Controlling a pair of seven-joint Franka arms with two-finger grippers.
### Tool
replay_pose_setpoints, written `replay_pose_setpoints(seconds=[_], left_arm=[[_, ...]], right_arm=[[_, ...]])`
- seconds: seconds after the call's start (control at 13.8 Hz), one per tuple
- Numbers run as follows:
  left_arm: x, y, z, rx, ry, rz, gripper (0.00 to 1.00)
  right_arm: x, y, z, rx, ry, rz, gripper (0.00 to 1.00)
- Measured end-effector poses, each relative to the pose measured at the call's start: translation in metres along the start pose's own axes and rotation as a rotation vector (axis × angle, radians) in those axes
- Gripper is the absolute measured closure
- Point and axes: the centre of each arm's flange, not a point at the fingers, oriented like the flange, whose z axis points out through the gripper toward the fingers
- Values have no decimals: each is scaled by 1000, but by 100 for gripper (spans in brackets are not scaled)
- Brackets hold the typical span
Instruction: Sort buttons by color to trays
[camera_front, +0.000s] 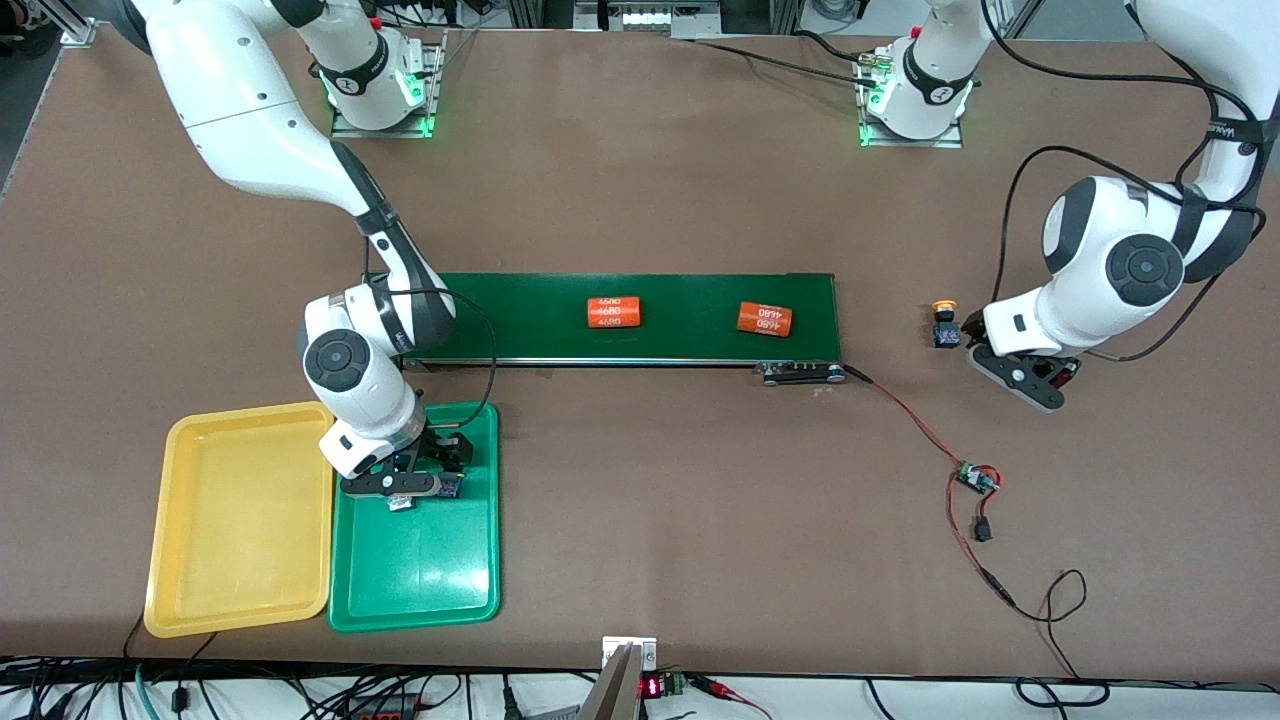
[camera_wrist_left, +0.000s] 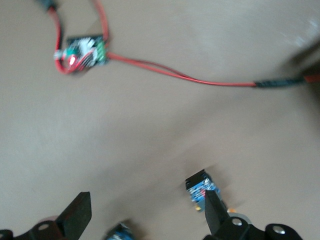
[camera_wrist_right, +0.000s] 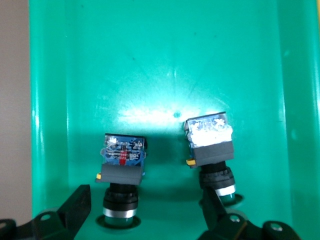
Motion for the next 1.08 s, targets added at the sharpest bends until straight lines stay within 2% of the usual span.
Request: replay_pose_setpoints(seconds=[0.22,0.36,0.51,0.72,0.87,1.08], left_arm=[[-3,-3,15,-33,-20,-263,0],[-4,-2,26,-57,-36,-368,0],[-7,4,36,-114,-54,-457,0],[-16,13,54,-186,-90,-528,0],[-20,17,64,-197,-108,-533,0],[-27,25,79,-210,-140,-527,0]], right_arm=[[4,7,-28,-24,-32,-6,0],[7,20,-59,-55,-84,-36,0],[9,40,-100,-65,-153,-62,0],[3,79,-171,-6,-271,-70,0],[-6,103,-211,-2,-331,-73,0],[-23,125,-263,-13,-393,-57,0]])
